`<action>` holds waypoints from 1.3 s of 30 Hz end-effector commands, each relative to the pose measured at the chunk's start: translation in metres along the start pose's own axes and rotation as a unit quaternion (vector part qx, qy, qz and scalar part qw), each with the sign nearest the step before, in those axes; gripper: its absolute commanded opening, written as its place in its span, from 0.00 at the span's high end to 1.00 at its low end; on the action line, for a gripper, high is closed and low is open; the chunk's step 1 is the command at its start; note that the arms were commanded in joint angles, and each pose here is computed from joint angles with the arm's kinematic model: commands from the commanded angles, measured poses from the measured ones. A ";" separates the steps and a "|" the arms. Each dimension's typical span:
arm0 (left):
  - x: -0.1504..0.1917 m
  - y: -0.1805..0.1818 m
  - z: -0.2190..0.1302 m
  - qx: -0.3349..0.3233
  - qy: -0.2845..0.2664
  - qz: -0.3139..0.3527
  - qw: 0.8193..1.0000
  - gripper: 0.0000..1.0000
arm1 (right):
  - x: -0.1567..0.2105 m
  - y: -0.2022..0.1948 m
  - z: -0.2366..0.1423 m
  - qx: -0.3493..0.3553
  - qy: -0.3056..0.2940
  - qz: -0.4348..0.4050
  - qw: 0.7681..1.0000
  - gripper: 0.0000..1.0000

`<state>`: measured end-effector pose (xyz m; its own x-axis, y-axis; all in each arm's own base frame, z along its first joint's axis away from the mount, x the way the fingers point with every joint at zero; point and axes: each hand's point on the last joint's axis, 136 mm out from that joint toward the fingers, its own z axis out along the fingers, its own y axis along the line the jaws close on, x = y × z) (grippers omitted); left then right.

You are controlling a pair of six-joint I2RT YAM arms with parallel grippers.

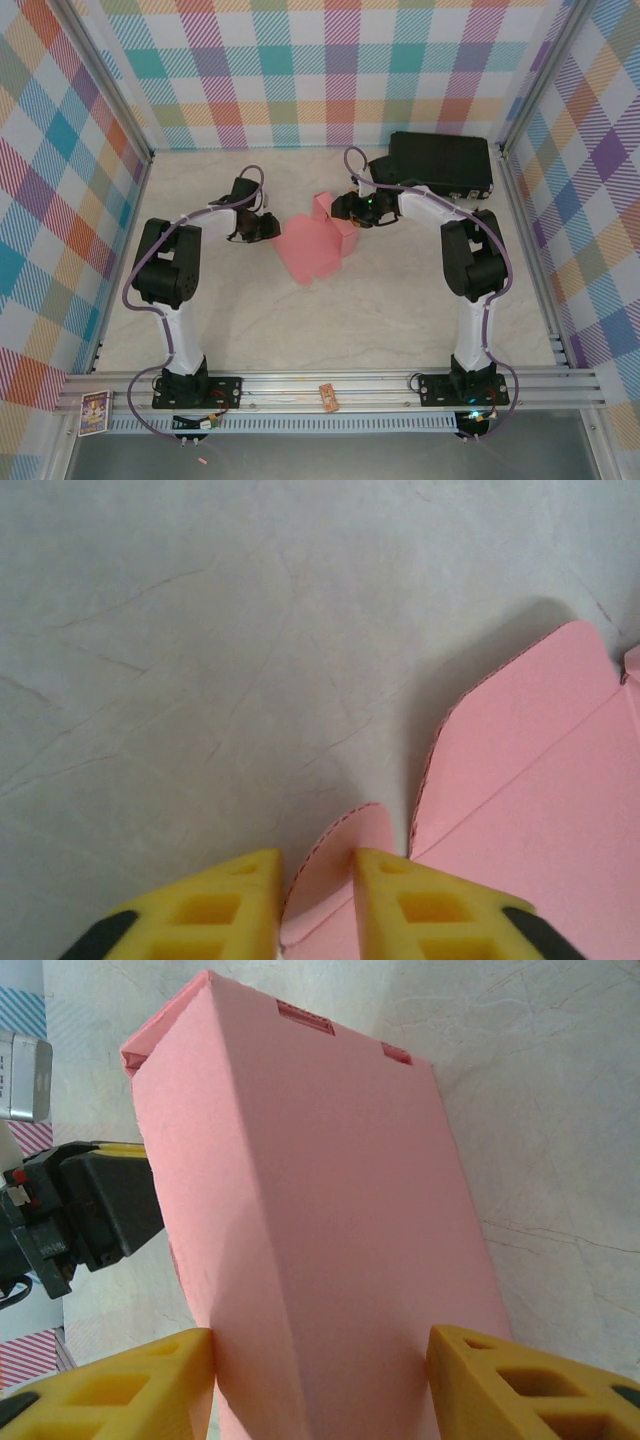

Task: Fold the paper box

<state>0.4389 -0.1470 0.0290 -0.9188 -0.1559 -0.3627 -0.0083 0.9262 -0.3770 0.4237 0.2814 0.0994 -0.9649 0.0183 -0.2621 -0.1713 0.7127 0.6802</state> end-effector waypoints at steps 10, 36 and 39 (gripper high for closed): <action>-0.025 -0.028 -0.042 0.015 -0.025 0.106 0.994 0.96 | 0.013 -0.005 -0.007 0.010 0.013 0.006 1.000 0.42; -0.021 -0.095 -0.104 -0.065 0.092 0.517 0.849 1.00 | 0.006 -0.039 -0.035 0.072 -0.043 0.016 0.996 0.29; -0.025 -0.102 -0.104 -0.061 0.098 0.546 0.830 1.00 | 0.010 -0.050 -0.034 0.094 -0.040 0.020 0.995 0.30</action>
<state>0.4313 -0.1974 0.1652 -0.5405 0.7653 -0.3495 0.7691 0.6179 0.1635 0.4218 0.2336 0.0932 -0.9485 0.1053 -0.2989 -0.1003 0.7950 0.5983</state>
